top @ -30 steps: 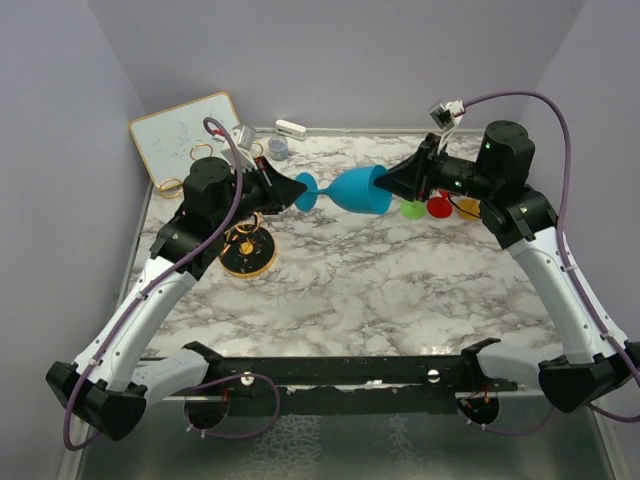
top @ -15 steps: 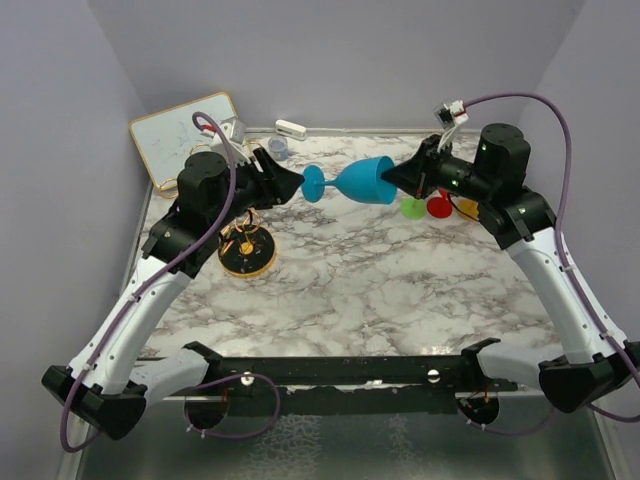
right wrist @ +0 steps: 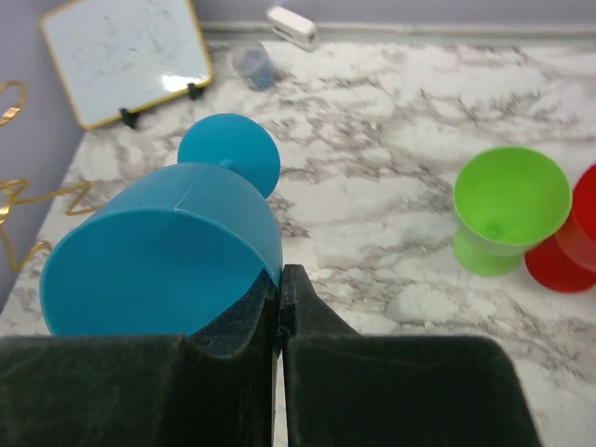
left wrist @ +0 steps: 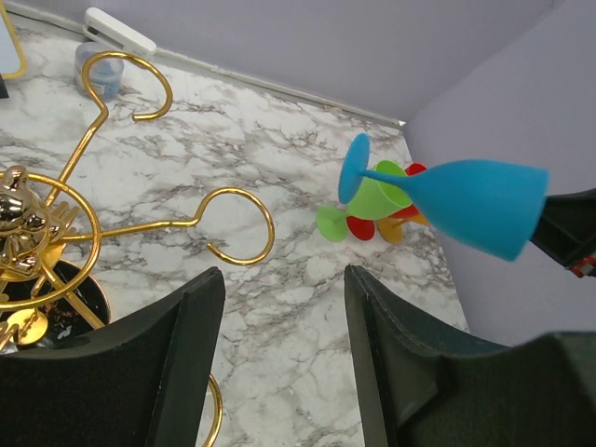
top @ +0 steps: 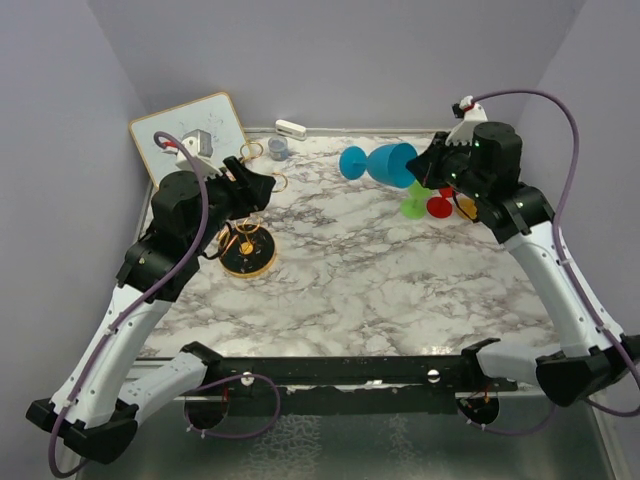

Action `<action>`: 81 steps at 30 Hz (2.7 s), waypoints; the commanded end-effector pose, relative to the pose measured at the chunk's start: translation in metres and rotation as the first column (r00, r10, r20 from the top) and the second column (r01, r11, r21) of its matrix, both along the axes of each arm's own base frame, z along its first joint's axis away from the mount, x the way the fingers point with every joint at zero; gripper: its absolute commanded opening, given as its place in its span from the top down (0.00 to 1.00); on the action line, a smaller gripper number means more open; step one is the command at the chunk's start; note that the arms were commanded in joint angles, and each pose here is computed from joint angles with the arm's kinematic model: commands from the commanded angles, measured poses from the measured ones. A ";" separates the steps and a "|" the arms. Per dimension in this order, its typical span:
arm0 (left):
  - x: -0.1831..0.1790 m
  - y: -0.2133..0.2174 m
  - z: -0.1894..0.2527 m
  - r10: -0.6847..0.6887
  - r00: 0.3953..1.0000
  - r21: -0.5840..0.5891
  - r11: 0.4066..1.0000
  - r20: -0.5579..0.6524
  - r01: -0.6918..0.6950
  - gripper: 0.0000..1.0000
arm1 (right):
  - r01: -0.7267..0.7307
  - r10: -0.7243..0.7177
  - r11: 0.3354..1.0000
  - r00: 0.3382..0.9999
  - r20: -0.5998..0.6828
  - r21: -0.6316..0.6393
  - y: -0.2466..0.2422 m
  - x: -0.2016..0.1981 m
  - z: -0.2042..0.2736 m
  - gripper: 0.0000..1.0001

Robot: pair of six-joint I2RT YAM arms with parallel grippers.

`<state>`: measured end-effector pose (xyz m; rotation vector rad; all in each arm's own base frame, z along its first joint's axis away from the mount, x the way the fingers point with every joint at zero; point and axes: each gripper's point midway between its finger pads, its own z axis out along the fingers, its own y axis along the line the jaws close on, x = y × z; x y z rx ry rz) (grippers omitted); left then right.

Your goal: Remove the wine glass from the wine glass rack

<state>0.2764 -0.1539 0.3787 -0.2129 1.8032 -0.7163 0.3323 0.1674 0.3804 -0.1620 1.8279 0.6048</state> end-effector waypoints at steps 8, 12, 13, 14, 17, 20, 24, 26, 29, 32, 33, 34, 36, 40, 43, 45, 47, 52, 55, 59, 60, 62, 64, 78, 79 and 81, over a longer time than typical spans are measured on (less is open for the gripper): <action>-0.003 0.009 0.009 0.023 0.998 0.012 1.000 0.058 -0.024 0.43 | 0.411 -0.404 0.910 0.859 -0.315 -0.047 -0.046 0.024 -0.077 0.99; -0.001 0.007 0.005 0.019 0.998 0.019 1.000 0.053 -0.020 0.43 | 0.491 -0.489 0.866 0.795 -0.359 -0.091 -0.060 0.019 -0.088 0.99; 0.000 0.006 0.004 0.016 0.999 0.019 1.000 0.050 -0.017 0.43 | 0.496 -0.505 0.859 0.779 -0.372 -0.126 -0.063 0.019 -0.093 0.99; 0.001 0.005 0.003 0.013 0.999 0.019 1.000 0.048 -0.014 0.43 | 0.496 -0.517 0.853 0.766 -0.381 -0.161 -0.065 0.020 -0.096 0.99; 0.003 0.001 0.002 -0.002 0.999 0.016 1.000 0.047 0.001 0.43 | 0.451 -0.546 0.837 0.715 -0.436 -0.308 -0.069 0.020 -0.121 0.99; 0.003 -0.002 0.001 -0.015 0.999 0.014 1.000 0.045 0.014 0.44 | 0.461 -0.623 0.782 0.618 -0.480 -0.420 -0.080 0.015 -0.149 0.99; 0.003 -0.001 0.002 -0.010 0.999 0.021 1.000 0.050 0.009 0.44 | 0.476 -0.646 0.763 0.587 -0.489 -0.436 -0.085 0.011 -0.164 0.99; 0.003 0.001 0.002 -0.005 0.999 0.026 1.000 0.051 0.004 0.44 | 0.494 -0.669 0.743 0.548 -0.501 -0.451 -0.091 0.009 -0.172 0.99; 0.003 0.001 0.000 -0.002 0.999 0.032 0.999 0.049 0.001 0.44 | 0.527 -0.715 0.697 0.459 -0.527 -0.487 -0.106 0.005 -0.188 0.99; 0.004 0.001 -0.003 -0.001 0.999 0.041 0.999 0.041 0.000 0.44 | 0.552 -0.744 0.661 0.388 -0.545 -0.509 -0.119 0.003 -0.199 0.99; 0.005 0.002 -0.004 0.000 0.999 0.042 0.999 0.040 -0.002 0.44 | 0.559 -0.748 0.654 0.375 -0.547 -0.511 -0.122 0.004 -0.202 0.99; 0.005 0.002 -0.004 0.001 0.999 0.044 0.999 0.039 -0.002 0.44 | 0.563 -0.751 0.648 0.363 -0.551 -0.512 -0.124 0.005 -0.204 0.99; 0.006 0.002 -0.006 0.002 0.999 0.046 0.999 0.037 -0.004 0.44 | 0.570 -0.753 0.642 0.346 -0.559 -0.512 -0.127 0.008 -0.208 0.99; 0.006 0.002 -0.010 0.003 1.000 0.052 0.999 0.029 -0.004 0.44 | 0.582 -0.759 0.630 0.321 -0.567 -0.514 -0.132 0.015 -0.213 0.99; 0.005 0.004 -0.010 0.010 1.000 0.058 0.998 0.028 -0.012 0.44 | 0.581 -0.759 0.629 0.314 -0.570 -0.517 -0.133 0.020 -0.217 0.96; 0.005 0.005 -0.010 0.014 0.999 0.062 0.998 0.031 -0.016 0.44 | 0.582 -0.760 0.627 0.310 -0.571 -0.518 -0.134 0.023 -0.217 0.93; 0.005 0.006 -0.010 0.016 0.999 0.065 0.998 0.032 -0.018 0.44 | 0.588 -0.766 0.619 0.305 -0.566 -0.521 -0.135 0.024 -0.217 0.89; 0.005 0.007 -0.010 0.019 0.999 0.069 0.997 0.033 -0.021 0.43 | 0.605 -0.764 0.620 0.322 -0.559 -0.500 -0.135 0.028 -0.209 0.76; 0.005 0.006 -0.011 0.015 0.999 0.068 0.998 0.037 -0.017 0.43 | 0.623 -0.759 0.626 0.350 -0.548 -0.469 -0.135 0.029 -0.197 0.65; 0.004 0.006 -0.012 0.009 0.999 0.068 0.998 0.046 -0.012 0.42 | 0.654 -0.753 0.635 0.405 -0.519 -0.412 -0.137 0.026 -0.171 0.23; 0.003 0.006 -0.012 0.006 0.999 0.069 0.998 0.050 -0.009 0.42 | 0.653 -0.743 0.648 0.428 -0.514 -0.392 -0.136 0.026 -0.165 0.22; 0.001 0.005 -0.011 -0.005 0.998 0.069 0.998 0.064 0.000 0.42 | 0.640 -0.709 0.691 0.509 -0.488 -0.337 -0.133 0.026 -0.148 0.20; -0.001 0.006 -0.009 -0.012 0.996 0.066 0.998 0.090 0.007 0.42 | 0.592 -0.640 0.762 0.629 -0.442 -0.261 -0.123 0.029 -0.130 0.19; -0.040 0.053 -0.007 0.094 0.963 0.071 0.991 0.253 -0.115 0.41 | 0.256 -0.255 0.963 0.967 -0.025 0.088 -0.071 -0.004 -0.066 0.01; -0.043 0.058 -0.009 0.112 0.960 0.072 0.988 0.256 -0.134 0.41 | 0.260 -0.259 0.962 0.966 -0.020 0.088 -0.072 -0.005 -0.066 0.00; -0.050 0.071 -0.012 0.155 0.952 0.065 0.982 0.263 -0.178 0.41 | 0.295 -0.294 0.951 0.955 -0.031 0.090 -0.078 -0.008 -0.068 0.00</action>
